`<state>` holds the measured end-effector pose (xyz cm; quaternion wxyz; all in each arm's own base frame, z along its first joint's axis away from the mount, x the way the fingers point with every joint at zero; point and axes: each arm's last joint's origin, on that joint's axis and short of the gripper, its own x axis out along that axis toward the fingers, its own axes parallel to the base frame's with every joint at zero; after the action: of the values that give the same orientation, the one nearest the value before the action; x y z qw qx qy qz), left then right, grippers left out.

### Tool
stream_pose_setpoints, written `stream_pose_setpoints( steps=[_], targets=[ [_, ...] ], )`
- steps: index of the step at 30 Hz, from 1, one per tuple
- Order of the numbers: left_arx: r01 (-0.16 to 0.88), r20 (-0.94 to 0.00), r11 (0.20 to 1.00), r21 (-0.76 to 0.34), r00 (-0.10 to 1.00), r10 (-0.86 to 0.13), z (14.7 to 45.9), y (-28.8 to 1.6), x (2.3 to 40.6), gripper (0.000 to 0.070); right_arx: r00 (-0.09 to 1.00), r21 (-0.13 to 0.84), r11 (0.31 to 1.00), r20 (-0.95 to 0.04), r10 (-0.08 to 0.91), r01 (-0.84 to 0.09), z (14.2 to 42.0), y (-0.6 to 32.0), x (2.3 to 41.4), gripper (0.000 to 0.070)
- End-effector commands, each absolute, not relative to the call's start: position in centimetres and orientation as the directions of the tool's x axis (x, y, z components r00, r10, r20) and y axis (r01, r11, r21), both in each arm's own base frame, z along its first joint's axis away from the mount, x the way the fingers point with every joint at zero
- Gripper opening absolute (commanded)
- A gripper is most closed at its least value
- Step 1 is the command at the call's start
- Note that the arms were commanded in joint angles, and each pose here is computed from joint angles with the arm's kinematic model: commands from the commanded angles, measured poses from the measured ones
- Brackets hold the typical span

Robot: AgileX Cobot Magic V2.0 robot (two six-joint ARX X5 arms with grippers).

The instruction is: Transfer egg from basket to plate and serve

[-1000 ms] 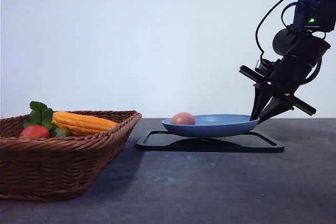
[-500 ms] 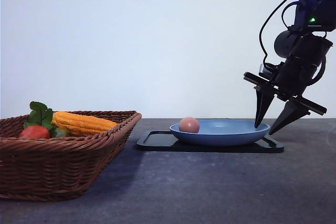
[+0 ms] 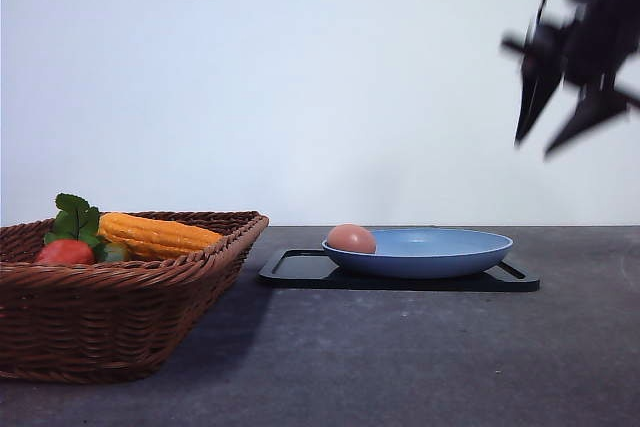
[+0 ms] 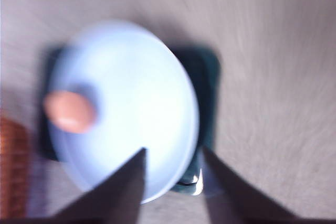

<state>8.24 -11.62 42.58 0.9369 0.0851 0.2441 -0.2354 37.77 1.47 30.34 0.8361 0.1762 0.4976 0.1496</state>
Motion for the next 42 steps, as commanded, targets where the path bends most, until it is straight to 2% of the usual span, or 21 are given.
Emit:
stream_pose_setpoints(
  steps=[1, 2, 4, 10, 15, 19, 24, 28, 33, 37, 42],
  targets=[
    [0.488, -0.468, 0.867, 0.102, 0.793, -0.391, 43.1, -12.2, 8.5, 0.0153, 0.496, 0.419, 0.897, -0.755, 0.429, -0.137, 32.3, 1.9, 37.0, 0.0064],
    [0.485, -0.464, 0.866, 0.124, 0.8, -0.381, 43.1, -12.4, 8.7, 0.0097, 0.515, 0.407, 0.901, -0.745, 0.424, -0.153, 33.3, 2.2, 36.3, 0.0028],
    [0.487, -0.461, 0.857, 0.17, 0.808, -0.367, 43.0, -12.8, 9.2, 0.0, 0.553, 0.361, 0.913, -0.729, 0.404, -0.19, 35.5, 3.2, 34.5, 0.0],
    [0.449, -0.462, 0.858, 0.247, 0.833, -0.303, 42.8, -12.7, 10.7, 0.0, 0.647, 0.135, 0.955, -0.71, 0.278, -0.262, 39.5, 7.0, 29.0, 0.0],
    [0.315, -0.439, 0.92, 0.235, 0.878, -0.188, 42.7, -10.1, 11.5, 0.0, 0.751, 0.035, 0.951, -0.605, 0.265, -0.307, 40.3, 9.3, 24.2, 0.0],
    [0.222, -0.368, 0.959, 0.178, 0.919, -0.144, 42.1, -7.5, 11.0, 0.0, 0.834, -0.014, 0.952, -0.485, 0.261, -0.305, 38.6, 9.9, 20.7, 0.0],
    [0.175, -0.262, 0.979, 0.103, 0.954, -0.143, 39.3, -5.4, 9.5, 0.0, 0.904, -0.027, 0.955, -0.329, 0.272, -0.297, 34.2, 9.7, 16.9, 0.0],
    [0.183, -0.227, 0.981, 0.064, 0.96, -0.164, 36.0, -4.7, 8.6, 0.0, 0.931, -0.027, 0.961, -0.254, 0.26, -0.276, 29.9, 9.1, 14.5, 0.0],
    [0.207, -0.225, 0.978, 0.029, 0.955, -0.195, 32.7, -4.4, 8.1, 0.0, 0.937, -0.012, 0.958, -0.211, 0.279, -0.288, 25.4, 8.1, 12.4, 0.0],
    [0.217, -0.243, 0.976, 0.033, 0.948, -0.203, 32.1, -4.4, 8.0, 0.0, 0.94, 0.017, 0.959, -0.196, 0.28, -0.282, 23.8, 7.4, 11.5, 0.0],
    [0.211, -0.24, 0.977, -0.003, 0.949, -0.206, 32.1, -4.5, 8.1, 0.0, 0.954, 0.062, 0.965, -0.147, 0.262, -0.256, 24.2, 6.9, 10.9, 0.0]
  ],
)
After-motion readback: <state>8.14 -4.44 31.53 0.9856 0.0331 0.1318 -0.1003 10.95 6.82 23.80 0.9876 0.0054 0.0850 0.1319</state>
